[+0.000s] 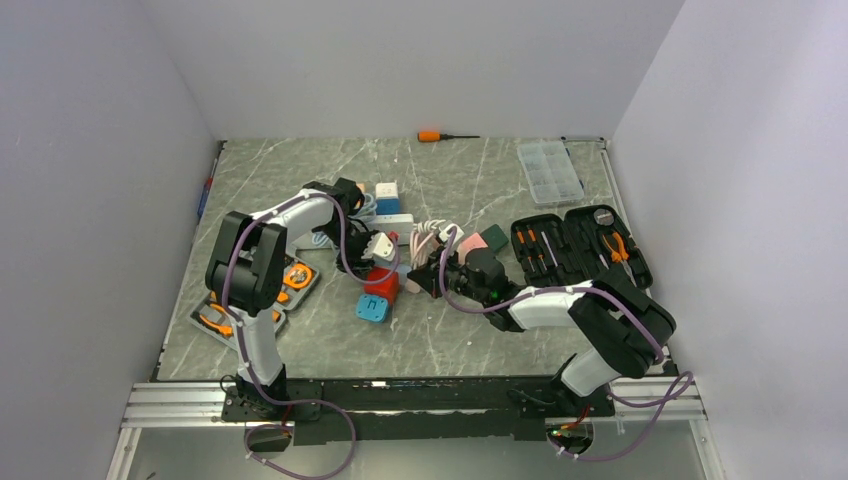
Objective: Pull the plug off the socket
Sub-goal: Remove the plug from the socket.
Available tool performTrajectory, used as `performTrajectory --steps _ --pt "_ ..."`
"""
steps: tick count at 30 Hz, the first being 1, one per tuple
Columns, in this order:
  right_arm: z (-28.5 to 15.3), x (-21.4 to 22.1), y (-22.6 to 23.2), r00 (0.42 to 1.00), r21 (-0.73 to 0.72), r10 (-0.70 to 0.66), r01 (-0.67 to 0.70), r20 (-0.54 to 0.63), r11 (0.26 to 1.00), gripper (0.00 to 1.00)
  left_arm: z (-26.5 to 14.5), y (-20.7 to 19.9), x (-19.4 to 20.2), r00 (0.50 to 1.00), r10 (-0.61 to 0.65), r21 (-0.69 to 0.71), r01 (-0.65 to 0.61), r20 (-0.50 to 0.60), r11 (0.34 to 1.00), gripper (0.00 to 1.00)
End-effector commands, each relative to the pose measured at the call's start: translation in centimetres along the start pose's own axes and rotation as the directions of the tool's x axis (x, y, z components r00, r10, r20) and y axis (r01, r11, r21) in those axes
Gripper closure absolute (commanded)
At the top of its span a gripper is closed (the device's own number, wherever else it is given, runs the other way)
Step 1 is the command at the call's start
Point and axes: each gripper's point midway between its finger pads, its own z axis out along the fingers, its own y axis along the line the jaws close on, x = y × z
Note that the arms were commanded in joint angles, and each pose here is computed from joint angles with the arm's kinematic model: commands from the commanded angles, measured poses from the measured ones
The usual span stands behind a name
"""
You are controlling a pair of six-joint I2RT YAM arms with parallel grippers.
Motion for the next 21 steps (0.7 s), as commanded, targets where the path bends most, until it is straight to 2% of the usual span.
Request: performTrajectory --steps 1,3,4,5,6,14,21 --pt "0.6 -8.2 3.6 0.968 -0.116 -0.063 0.094 0.241 0.989 1.00 -0.5 -1.3 -2.8 0.995 0.027 0.043 -0.031 0.100 0.999 0.54" --pt "0.6 -8.5 3.8 0.966 -0.116 -0.066 0.097 0.249 0.989 1.00 -0.7 -1.0 -3.3 0.993 0.010 0.043 -0.015 0.116 0.999 0.67" --pt "0.6 -8.6 4.0 0.965 -0.115 -0.069 0.100 0.251 0.988 1.00 -0.8 -1.0 -3.5 0.993 0.003 0.050 -0.009 0.119 0.999 0.78" --pt "0.6 -8.6 4.3 0.965 -0.117 -0.070 0.102 0.251 0.988 1.00 -0.8 -0.9 -3.7 0.993 -0.003 0.049 -0.003 0.119 0.999 0.95" --pt "0.4 -8.6 4.6 0.966 -0.119 -0.072 0.104 0.249 0.987 1.00 -1.0 -0.6 -4.1 0.993 -0.022 0.048 0.017 0.118 0.999 1.00" --pt "-0.5 -6.5 7.0 0.978 -0.170 -0.063 0.098 0.201 0.981 1.00 -2.0 -0.7 -5.1 0.988 -0.107 0.045 0.103 0.112 0.994 1.00" --pt "-0.8 -4.0 9.6 0.993 -0.270 -0.052 0.078 0.102 0.960 1.00 -2.6 -0.8 -5.6 0.978 -0.169 0.047 0.164 0.119 0.985 1.00"
